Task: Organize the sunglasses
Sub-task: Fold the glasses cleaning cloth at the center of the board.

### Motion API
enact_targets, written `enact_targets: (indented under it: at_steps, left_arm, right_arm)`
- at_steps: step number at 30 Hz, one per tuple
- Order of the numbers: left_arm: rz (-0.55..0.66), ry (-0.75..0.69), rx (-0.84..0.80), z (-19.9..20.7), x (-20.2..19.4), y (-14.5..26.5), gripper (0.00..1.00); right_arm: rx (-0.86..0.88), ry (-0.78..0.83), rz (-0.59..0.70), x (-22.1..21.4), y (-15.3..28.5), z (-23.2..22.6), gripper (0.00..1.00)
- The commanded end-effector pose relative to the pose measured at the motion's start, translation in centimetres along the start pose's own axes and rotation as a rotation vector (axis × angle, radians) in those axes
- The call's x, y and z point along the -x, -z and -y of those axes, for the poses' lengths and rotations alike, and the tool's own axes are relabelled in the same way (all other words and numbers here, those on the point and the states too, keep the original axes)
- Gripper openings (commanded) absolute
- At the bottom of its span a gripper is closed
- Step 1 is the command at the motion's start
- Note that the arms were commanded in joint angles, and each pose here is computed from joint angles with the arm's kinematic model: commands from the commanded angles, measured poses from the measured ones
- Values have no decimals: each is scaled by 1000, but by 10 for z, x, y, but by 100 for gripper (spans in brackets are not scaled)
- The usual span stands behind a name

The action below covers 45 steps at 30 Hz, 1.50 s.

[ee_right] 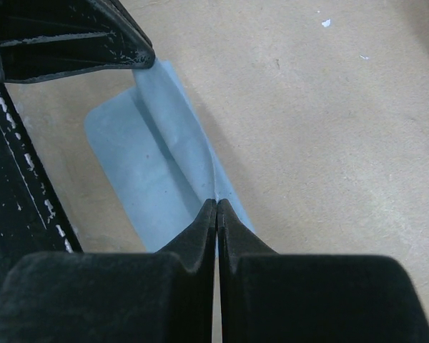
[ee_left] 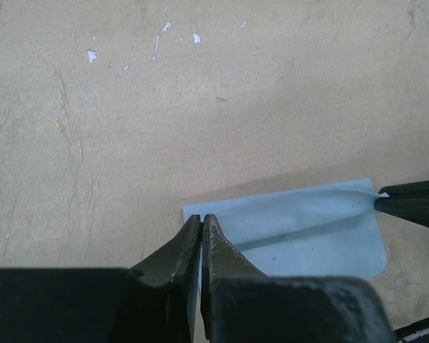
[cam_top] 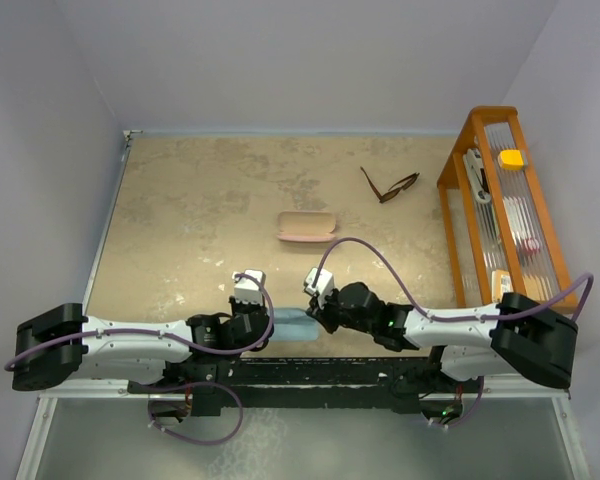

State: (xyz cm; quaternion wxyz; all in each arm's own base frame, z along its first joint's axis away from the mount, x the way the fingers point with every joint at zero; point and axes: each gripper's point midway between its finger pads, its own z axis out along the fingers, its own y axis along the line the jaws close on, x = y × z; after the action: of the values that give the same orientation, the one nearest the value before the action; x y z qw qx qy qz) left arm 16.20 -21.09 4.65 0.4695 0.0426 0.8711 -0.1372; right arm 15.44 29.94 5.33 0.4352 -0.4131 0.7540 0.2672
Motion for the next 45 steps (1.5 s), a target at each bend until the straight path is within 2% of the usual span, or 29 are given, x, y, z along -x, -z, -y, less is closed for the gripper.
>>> enact_targets:
  at_steps: [1, 45]
  left_arm:
    - [2, 8, -19, 5, 4, 4, 0]
    - [-15, -14, -56, 21, -6, 14, 0]
  right_arm:
    - [43, -27, 39, 10, 5, -10, 0]
    - [86, -79, -35, -10, 8, -24, 0]
